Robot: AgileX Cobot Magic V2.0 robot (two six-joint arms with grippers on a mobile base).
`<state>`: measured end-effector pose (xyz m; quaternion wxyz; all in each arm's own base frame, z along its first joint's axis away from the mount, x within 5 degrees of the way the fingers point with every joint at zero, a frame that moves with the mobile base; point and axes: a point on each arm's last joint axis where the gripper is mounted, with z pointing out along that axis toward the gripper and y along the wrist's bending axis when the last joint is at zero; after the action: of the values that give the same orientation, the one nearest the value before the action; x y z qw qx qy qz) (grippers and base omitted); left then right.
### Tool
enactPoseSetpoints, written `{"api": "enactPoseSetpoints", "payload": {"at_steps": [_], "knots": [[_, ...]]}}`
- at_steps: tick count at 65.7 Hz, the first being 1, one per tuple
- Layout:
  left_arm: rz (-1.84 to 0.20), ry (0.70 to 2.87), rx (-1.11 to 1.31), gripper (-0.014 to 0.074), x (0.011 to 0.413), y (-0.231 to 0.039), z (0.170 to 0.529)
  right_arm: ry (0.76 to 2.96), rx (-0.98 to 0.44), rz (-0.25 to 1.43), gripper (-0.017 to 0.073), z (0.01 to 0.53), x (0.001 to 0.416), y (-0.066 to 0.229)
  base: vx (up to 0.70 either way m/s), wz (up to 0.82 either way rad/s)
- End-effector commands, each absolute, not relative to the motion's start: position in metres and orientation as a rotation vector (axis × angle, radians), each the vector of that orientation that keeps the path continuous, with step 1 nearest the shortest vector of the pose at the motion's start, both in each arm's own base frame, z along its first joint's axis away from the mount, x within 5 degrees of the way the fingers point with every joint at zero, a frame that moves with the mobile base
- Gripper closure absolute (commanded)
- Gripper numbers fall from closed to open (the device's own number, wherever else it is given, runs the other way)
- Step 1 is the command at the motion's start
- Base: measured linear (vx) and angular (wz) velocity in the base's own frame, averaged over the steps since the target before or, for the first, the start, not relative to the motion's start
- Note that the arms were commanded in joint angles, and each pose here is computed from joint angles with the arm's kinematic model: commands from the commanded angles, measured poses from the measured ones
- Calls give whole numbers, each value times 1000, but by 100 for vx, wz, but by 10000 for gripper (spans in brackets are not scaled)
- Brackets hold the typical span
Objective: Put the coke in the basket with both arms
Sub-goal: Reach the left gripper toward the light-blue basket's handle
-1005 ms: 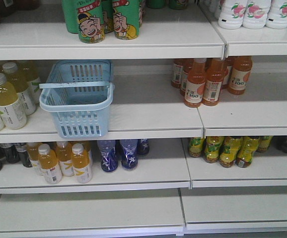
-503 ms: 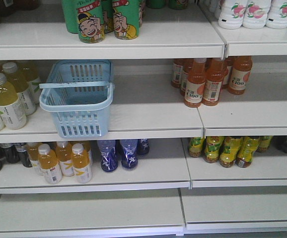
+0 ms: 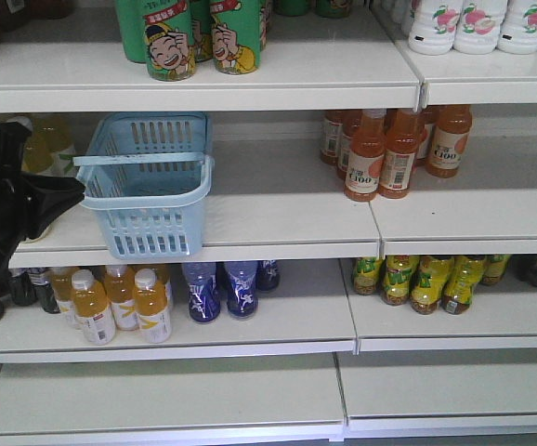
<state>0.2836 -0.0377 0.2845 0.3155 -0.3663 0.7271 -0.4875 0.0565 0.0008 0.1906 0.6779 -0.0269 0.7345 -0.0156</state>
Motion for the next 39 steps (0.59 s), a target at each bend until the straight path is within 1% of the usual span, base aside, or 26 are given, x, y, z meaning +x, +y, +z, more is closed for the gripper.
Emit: {"api": "enactPoseSetpoints", "payload": {"at_steps": [1, 5, 11, 16, 23, 32, 39], "knots": [[-1404, 1840, -930, 552, 300, -43, 306, 1571, -62, -40, 569, 195, 56, 1, 0, 0], [-1418, 1844, -919, 529, 310, -43, 306, 1570, -61, -40, 569, 195, 56, 1, 0, 0], [-1443, 1851, -901, 470, 324, -45, 307, 1570, -61, -40, 569, 195, 56, 1, 0, 0], [-1441, 1859, -910, 400, 333, -45, 303, 1570, -61, -40, 569, 195, 56, 1, 0, 0], [-1431, 1878, -940, 279, 343, -44, 292, 1570, -61, -40, 569, 195, 56, 1, 0, 0], [-1435, 1910, -970, 156, 351, -45, 278, 1570, -61, -40, 569, 195, 56, 1, 0, 0], [-1463, 1930, -961, 124, 356, -47, 273, 1570, -61, -40, 569, 195, 56, 1, 0, 0]]}}
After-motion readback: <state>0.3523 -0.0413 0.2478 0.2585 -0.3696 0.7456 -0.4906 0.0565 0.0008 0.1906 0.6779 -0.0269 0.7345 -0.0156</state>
